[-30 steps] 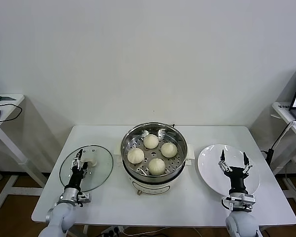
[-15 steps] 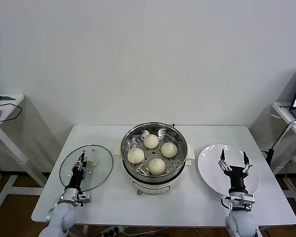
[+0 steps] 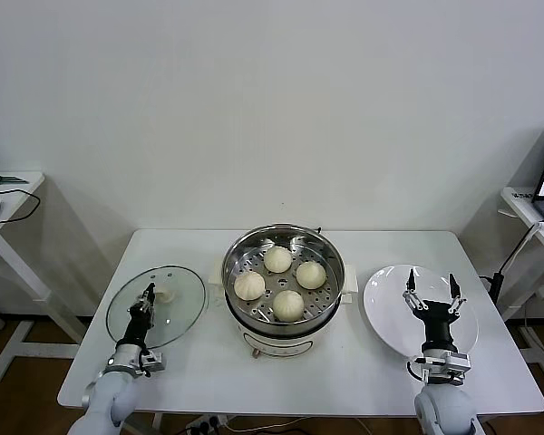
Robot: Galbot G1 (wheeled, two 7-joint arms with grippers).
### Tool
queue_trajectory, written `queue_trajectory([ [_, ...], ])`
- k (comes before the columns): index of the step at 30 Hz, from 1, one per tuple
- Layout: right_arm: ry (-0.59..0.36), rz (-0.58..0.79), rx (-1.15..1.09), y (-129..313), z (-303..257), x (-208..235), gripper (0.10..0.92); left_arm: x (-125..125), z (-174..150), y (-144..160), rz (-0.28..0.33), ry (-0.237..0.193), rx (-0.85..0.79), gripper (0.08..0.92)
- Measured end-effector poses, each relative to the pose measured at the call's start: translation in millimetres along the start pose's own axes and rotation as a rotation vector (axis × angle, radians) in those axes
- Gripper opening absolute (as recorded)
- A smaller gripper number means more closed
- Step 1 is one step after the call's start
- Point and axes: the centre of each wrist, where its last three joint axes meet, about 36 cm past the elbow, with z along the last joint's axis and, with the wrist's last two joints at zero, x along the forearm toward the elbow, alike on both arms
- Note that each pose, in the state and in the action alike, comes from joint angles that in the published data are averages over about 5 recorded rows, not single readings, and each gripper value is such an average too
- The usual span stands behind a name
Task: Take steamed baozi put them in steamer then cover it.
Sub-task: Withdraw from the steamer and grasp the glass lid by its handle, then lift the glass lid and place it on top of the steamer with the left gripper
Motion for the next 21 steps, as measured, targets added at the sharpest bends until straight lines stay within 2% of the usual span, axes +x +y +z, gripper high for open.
queue_trajectory([
  [4, 0.000, -0.001, -0.003, 2.3, 0.3, 0.4, 0.823, 3.0, 3.7, 26.5, -0.066, 0.009, 0.004, 0.185],
  [10, -0.008, 0.002, -0.011, 4.9, -2.0, -0.6, 0.823, 11.5, 0.0, 90.5, -0.208, 0.004, 0.007, 0.185],
  [16, -0.011, 0.012, -0.014, 2.5, -3.7, 0.0, 0.823, 25.5, -33.4, 158.2, -0.349, -0.046, 0.025, 0.185],
  [21, -0.012, 0.023, -0.012, -1.0, -4.3, -0.4, 0.823, 42.5, -82.6, 198.7, -0.410, -0.107, 0.079, 0.185],
])
